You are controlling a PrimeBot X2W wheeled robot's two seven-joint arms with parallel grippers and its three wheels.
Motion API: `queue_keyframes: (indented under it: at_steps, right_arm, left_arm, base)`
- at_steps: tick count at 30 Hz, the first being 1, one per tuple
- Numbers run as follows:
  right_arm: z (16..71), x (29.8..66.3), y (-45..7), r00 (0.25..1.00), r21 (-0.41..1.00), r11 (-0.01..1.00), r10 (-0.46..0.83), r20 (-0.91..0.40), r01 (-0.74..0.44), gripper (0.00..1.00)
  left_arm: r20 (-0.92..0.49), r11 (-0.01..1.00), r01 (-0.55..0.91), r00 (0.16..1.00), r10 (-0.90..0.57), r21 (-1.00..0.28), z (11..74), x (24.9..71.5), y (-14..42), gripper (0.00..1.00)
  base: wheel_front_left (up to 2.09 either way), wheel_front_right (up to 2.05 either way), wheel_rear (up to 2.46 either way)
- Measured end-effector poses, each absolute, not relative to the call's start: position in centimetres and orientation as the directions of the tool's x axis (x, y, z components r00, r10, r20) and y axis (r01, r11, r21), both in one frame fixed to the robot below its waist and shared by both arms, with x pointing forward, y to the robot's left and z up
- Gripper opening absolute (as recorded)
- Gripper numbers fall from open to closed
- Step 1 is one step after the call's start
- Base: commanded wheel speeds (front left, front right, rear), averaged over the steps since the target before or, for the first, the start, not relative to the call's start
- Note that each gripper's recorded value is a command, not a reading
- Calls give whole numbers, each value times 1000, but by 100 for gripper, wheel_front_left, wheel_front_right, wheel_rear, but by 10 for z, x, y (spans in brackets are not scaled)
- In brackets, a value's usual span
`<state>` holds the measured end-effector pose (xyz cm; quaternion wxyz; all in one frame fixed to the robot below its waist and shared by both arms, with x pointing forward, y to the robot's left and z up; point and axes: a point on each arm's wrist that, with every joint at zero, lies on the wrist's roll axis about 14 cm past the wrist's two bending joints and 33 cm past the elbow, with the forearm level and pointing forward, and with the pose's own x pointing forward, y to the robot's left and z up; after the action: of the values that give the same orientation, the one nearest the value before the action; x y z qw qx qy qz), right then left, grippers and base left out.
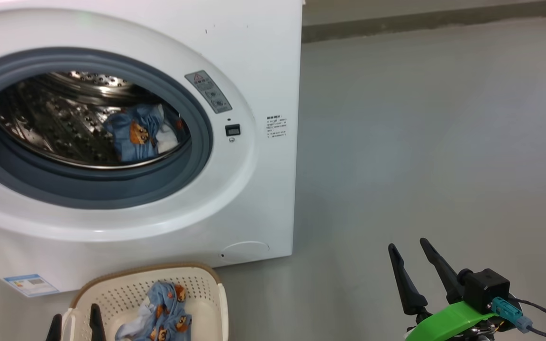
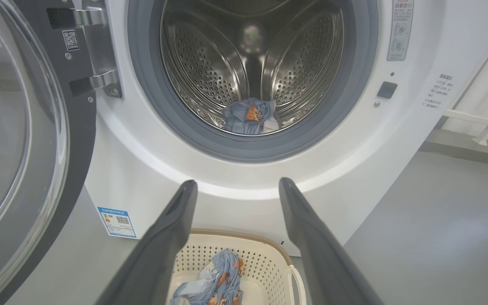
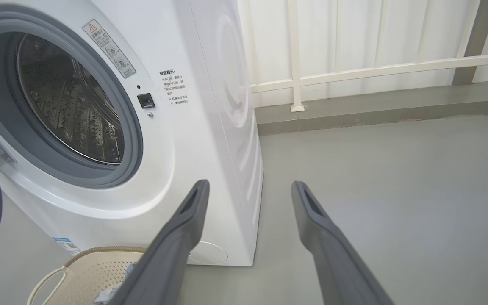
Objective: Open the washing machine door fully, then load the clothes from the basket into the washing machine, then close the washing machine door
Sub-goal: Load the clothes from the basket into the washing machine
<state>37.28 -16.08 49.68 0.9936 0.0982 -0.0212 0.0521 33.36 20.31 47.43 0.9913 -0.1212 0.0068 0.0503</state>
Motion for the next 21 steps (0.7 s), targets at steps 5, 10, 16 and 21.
queue_keyframes:
  at_steps: [5, 10, 16, 21]
  right_arm:
    - [487, 377, -160, 995, 196, 975, 101, 23, -104, 100]
    - [471, 383, -160, 995, 201, 975, 102, -20, -96, 100]
    - [460, 403, -158, 993, 203, 974, 108, -46, -97, 100]
    - [442, 417, -157, 990, 205, 974, 113, -85, -94, 100]
  left_arm:
    - [-66, 961, -96, 995, 81, -259, 461, 340, 198, 100]
    - [-93, 959, -78, 994, 54, -273, 450, 357, 192, 100]
    - [-144, 947, -76, 989, 32, -312, 428, 382, 188, 100]
    - [-193, 943, -80, 981, 17, -324, 405, 405, 185, 100]
  base:
    - [0, 0, 0]
    - [0, 0, 0]
    - [0, 0, 0]
    - [0, 0, 0]
